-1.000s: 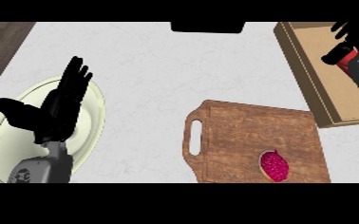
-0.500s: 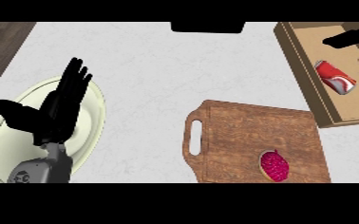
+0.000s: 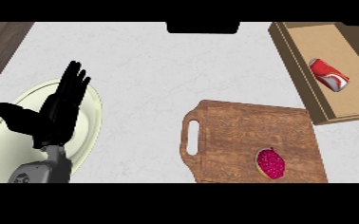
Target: Pick the can from the cutting board and place it in the cardboard box
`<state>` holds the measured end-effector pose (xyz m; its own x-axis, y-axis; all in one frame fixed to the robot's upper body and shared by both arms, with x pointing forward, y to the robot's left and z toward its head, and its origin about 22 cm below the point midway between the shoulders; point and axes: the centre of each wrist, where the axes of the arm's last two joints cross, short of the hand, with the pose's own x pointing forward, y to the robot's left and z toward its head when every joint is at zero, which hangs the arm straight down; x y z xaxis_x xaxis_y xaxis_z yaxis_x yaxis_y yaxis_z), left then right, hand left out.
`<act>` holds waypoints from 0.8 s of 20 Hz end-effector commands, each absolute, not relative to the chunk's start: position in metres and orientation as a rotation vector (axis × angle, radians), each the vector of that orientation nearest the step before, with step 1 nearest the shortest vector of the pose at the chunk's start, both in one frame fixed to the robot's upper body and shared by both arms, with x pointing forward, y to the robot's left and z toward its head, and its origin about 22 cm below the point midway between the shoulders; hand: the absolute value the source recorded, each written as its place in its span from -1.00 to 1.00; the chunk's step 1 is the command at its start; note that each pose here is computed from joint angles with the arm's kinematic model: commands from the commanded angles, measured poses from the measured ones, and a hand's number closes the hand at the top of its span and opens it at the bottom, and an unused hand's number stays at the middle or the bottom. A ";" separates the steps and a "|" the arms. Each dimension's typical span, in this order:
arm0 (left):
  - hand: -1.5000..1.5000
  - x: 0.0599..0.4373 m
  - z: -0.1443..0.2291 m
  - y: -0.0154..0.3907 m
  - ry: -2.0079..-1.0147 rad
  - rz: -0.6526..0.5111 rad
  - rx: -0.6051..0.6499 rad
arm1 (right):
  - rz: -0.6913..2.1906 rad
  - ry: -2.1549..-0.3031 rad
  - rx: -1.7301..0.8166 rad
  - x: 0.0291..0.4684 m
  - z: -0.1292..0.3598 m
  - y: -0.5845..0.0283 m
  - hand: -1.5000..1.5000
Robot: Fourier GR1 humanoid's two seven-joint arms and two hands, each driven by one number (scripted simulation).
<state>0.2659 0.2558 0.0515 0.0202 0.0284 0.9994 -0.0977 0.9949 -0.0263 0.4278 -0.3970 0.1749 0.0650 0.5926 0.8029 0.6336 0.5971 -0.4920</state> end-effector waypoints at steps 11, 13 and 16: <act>0.00 0.254 0.041 0.266 -1.554 0.105 0.057 | -0.398 -1.769 -0.904 0.362 0.155 -0.494 -1.00; 0.00 0.282 0.069 0.255 -1.549 0.122 0.059 | -0.407 -1.757 -0.908 0.362 0.144 -0.490 -1.00; 0.00 0.269 0.066 0.251 -1.541 0.102 0.063 | -0.400 -1.767 -0.896 0.353 0.129 -0.494 -1.00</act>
<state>0.2637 0.2574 0.0582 0.0159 0.0288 0.9995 -0.1060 0.9940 -0.0269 0.3633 -0.4876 0.1415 -0.1358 0.3843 0.9132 0.7342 0.6579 -0.1677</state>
